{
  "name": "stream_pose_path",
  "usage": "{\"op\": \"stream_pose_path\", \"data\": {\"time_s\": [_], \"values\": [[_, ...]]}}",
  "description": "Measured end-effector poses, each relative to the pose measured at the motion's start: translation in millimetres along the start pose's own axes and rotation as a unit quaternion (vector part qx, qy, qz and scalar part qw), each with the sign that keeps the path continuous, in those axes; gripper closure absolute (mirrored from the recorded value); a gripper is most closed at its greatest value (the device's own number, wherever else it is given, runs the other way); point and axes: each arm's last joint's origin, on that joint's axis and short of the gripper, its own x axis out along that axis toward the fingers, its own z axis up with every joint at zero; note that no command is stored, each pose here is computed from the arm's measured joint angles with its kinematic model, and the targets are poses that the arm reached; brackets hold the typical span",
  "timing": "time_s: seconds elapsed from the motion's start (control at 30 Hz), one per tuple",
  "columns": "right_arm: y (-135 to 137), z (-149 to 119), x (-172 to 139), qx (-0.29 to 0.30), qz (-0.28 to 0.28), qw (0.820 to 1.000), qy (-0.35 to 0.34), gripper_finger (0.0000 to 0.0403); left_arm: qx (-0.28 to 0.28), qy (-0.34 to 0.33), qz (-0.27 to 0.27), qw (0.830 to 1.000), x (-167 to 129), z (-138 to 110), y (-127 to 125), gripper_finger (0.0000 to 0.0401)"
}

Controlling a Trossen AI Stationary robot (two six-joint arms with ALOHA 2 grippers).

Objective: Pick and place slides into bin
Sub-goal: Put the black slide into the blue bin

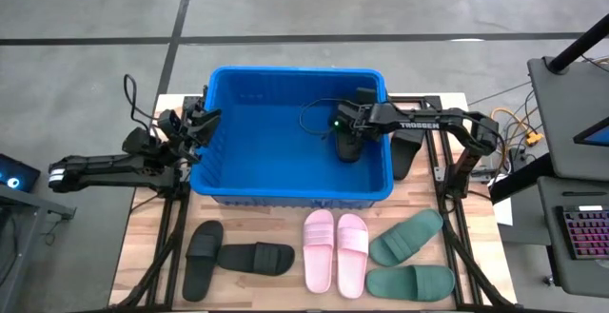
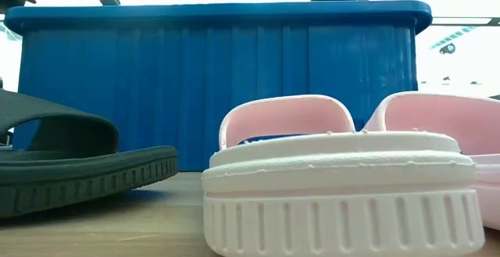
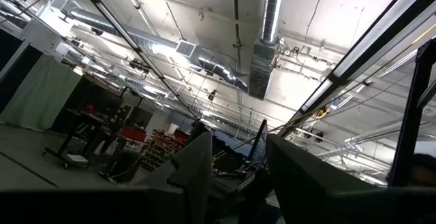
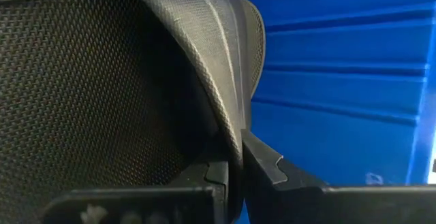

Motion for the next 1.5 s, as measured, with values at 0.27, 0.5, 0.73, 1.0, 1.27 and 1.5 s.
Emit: {"op": "stream_pose_path", "data": {"time_s": [0.27, 0.5, 0.73, 1.0, 1.27, 1.5], "values": [[2, -3, 7, -0.01, -0.002, 1.0, 0.0, 0.039, 0.0, 0.0, 0.0, 1.0, 0, 0, 0, 0.0276], [2, -2, 13, 0.013, 0.03, 0.999, -0.023, 0.039, 0.0, -0.001, 0.002, 1.0, 0, 0, 0, 0.0276], [5, -7, 20, 0.015, 0.025, 0.999, -0.016, 0.039, 0.0, -0.001, 0.002, 1.0, 0, 0, 0, 0.0276], [16, -20, 30, 0.014, -0.007, 1.0, 0.014, 0.039, 0.0, -0.001, 0.01, 1.0, 1, -1, 1, 0.0276], [18, -20, 35, 0.048, -0.028, 0.998, -0.001, 0.039, 0.002, 0.007, 0.014, 1.0, 5, -6, 2, 0.0276], [15, -18, 35, 0.068, -0.034, 0.997, -0.002, 0.039, 0.004, 0.015, 0.017, 1.0, 9, -10, 2, 0.0276]]}}
